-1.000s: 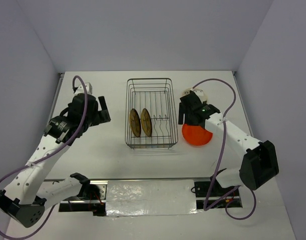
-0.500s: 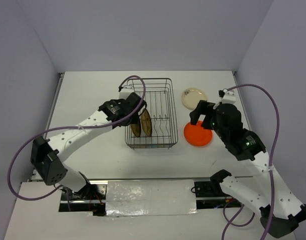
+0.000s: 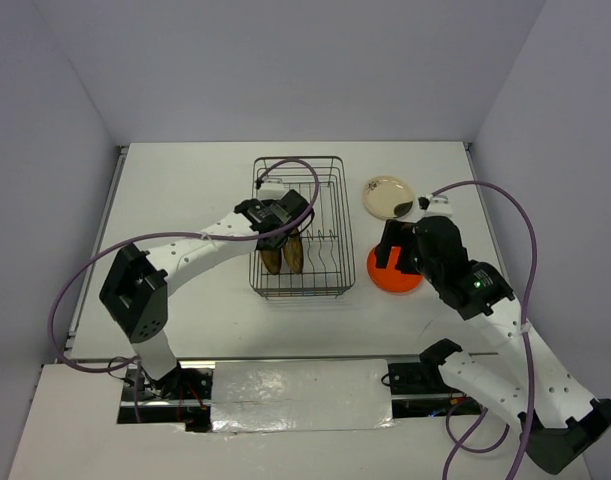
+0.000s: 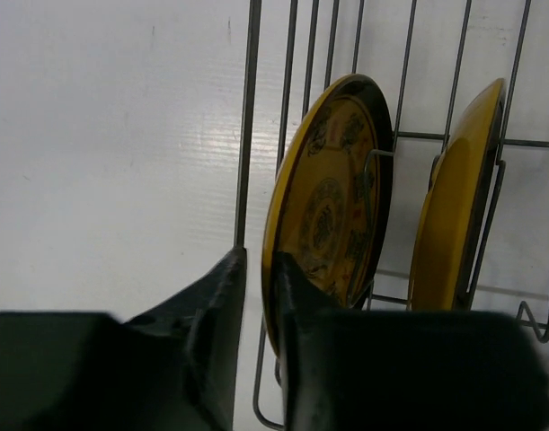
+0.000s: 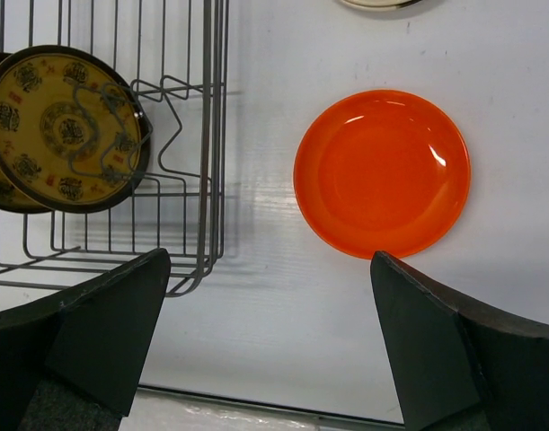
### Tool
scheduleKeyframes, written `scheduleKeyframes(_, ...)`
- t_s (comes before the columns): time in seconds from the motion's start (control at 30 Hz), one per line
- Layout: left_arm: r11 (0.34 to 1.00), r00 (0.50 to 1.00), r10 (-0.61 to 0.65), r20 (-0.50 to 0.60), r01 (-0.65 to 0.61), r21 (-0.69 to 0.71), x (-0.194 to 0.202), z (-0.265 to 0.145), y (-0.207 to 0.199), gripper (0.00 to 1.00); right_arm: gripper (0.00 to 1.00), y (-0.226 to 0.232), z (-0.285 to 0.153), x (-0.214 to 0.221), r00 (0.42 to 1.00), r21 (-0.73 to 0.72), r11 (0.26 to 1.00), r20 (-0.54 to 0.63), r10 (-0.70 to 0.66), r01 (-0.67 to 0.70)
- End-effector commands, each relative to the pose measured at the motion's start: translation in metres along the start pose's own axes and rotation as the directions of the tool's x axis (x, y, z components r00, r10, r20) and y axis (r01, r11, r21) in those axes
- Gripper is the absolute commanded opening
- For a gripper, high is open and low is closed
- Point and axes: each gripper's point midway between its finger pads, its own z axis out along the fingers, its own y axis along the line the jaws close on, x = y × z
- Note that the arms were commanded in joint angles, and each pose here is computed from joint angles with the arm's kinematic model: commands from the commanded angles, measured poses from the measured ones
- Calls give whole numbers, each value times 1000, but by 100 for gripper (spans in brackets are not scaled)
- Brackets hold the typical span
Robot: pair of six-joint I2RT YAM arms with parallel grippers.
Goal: Unload the plates from the dish rack
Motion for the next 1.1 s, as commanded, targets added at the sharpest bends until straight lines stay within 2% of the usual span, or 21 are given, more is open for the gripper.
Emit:
scheduleKeyframes(0.0,999,999,-34,32,35,-28,-8,0,0,26,100,3,-9,-9,999,-26,1000,39,-5,6)
scheduleKeyframes(0.07,998,998,-46,41,47,-29,-11,-4,1,16,100,2,-12,-10,999,-25,1000,48,-2,3)
scheduleKeyframes(0.17,997,994,-70,81,73,-37,-22,-18,6,10,100,1,-15,-12,998,-23,1000,57,2,0)
scheduleKeyframes(0.3,991,984,-103,147,114,-68,-41,-44,17,10,100,-1,-14,-10,999,-13,1000,51,-3,3)
scheduleKeyframes(0.47,975,954,-175,243,202,-92,-74,-79,40,2,100,-2,-13,-9,999,-10,1000,49,-3,4)
scheduleKeyframes(0.5,975,958,-150,244,184,-125,-74,-85,51,1,100,-1,-14,-10,999,-12,1000,51,-3,3)
scheduleKeyframes(0.57,957,934,-177,311,237,-167,-93,-101,72,0,100,-1,-14,-11,999,-14,1000,50,-3,4)
scheduleKeyframes(0.63,952,928,-136,347,219,-212,-103,-114,93,1,100,0,-16,-12,999,-19,1000,54,-4,5)
scheduleKeyframes(0.73,932,908,-196,371,290,-217,-112,-120,123,1,100,2,-15,-12,998,-30,1000,55,-4,6)
scheduleKeyframes(0.8,912,894,-244,375,343,-226,-117,-113,146,2,100,4,-12,-9,999,-40,999,44,-4,6)
scheduleKeyframes(0.83,896,892,-298,339,384,-224,-118,-96,160,2,100,7,-11,-9,999,-52,999,48,-2,5)
scheduleKeyframes(0.9,905,874,-357,329,411,-110,-130,-64,164,2,100,15,-7,-4,999,-100,995,33,-1,5)
scheduleKeyframes(0.93,874,851,-427,308,475,-102,-132,-40,189,1,100,18,-6,-3,1000,-117,993,30,1,3)
scheduleKeyframes(0.97,878,857,-462,228,479,-22,-120,-19,179,1,100,20,-3,3,1000,-129,992,14,-1,3)
scheduleKeyframes(1.0,868,848,-486,211,496,6,-119,-6,180,3,100,26,-3,4,1000,-162,987,14,5,-2)
scheduleKeyframes(1.03,833,804,-546,235,550,53,-133,9,192,3,100,28,-2,5,1000,-178,984,11,6,-4)
scheduleKeyframes(1.07,818,794,-573,203,570,77,-130,23,193,3,100,29,1,10,1000,-184,983,3,6,-5)
